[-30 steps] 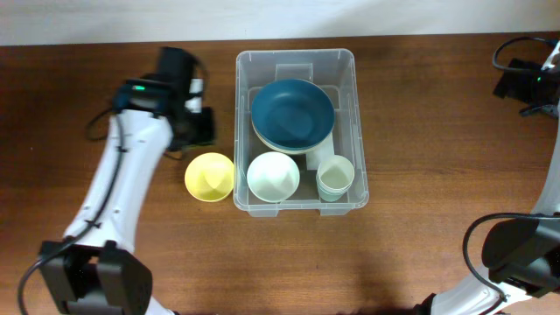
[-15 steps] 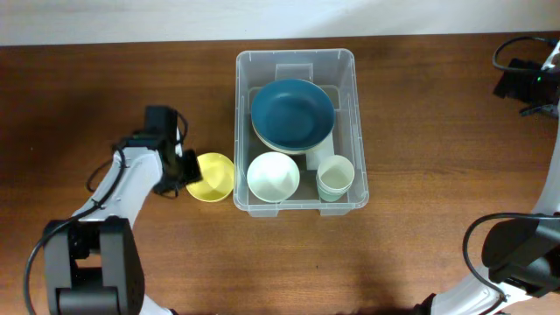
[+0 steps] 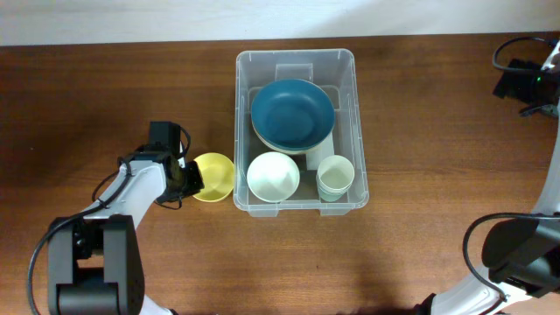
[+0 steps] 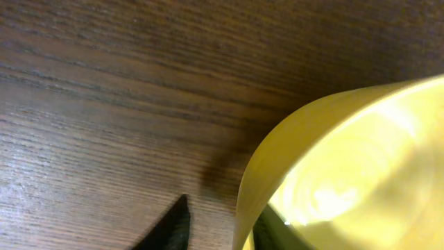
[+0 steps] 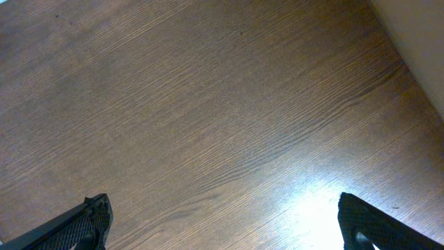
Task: Pack container
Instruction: 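Lift the yellow bowl and lower it onto the cream bowl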
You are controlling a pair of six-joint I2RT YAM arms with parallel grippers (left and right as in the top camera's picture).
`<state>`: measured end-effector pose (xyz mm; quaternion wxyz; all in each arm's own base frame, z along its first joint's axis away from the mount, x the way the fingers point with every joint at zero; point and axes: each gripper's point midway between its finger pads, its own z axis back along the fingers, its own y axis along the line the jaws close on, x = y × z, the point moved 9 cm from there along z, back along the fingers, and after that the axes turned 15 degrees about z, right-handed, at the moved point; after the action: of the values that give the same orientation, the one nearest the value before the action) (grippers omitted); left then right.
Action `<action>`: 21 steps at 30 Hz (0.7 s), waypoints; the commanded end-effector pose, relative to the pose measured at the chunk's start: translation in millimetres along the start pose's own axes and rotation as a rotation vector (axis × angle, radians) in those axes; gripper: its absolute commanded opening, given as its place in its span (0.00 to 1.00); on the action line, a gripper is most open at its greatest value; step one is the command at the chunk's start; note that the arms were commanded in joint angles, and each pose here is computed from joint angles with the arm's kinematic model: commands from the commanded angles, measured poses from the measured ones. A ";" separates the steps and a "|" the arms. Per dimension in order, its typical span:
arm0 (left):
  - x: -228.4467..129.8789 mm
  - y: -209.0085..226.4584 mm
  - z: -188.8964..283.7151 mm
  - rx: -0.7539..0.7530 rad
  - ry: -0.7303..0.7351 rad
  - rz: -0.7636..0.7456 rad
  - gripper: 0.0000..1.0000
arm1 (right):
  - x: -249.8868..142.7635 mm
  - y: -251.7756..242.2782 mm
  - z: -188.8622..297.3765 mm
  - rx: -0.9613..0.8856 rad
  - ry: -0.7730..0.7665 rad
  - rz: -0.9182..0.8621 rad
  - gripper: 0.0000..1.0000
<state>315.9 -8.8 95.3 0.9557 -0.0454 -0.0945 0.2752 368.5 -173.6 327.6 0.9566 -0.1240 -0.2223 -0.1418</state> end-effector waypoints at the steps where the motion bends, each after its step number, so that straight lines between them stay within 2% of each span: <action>1: -3.6 0.6 -0.4 -0.025 0.018 0.010 0.07 | 2.0 -2.8 10.2 -0.008 -0.028 -0.016 0.99; 2: -3.5 0.5 -0.4 -0.026 0.018 0.009 0.01 | 2.0 -2.8 10.2 -0.008 -0.028 -0.016 0.99; 8: 13.6 -10.3 17.1 -0.064 -0.058 0.006 0.00 | 2.0 -2.8 10.2 -0.008 -0.028 -0.016 0.99; 10: 26.8 -18.0 39.9 -0.096 -0.135 0.005 0.01 | 2.0 -2.8 10.2 -0.008 -0.028 -0.016 0.99; 15: 51.3 -41.7 141.6 -0.253 -0.360 -0.014 0.01 | 2.0 -2.8 10.2 -0.008 -0.028 -0.016 0.99; 17: 44.8 -50.8 176.6 -0.308 -0.402 -0.043 0.01 | 2.0 -2.8 10.2 -0.008 -0.028 -0.016 0.99; 21: 9.6 -74.8 198.1 -0.365 -0.371 -0.160 0.00 | 2.0 -2.8 10.2 -0.008 -0.028 -0.016 0.99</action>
<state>336.8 -28.3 291.7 0.9052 -0.1356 -0.3295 0.2317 368.5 -173.6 327.6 0.9566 -0.1241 -0.2221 -0.1418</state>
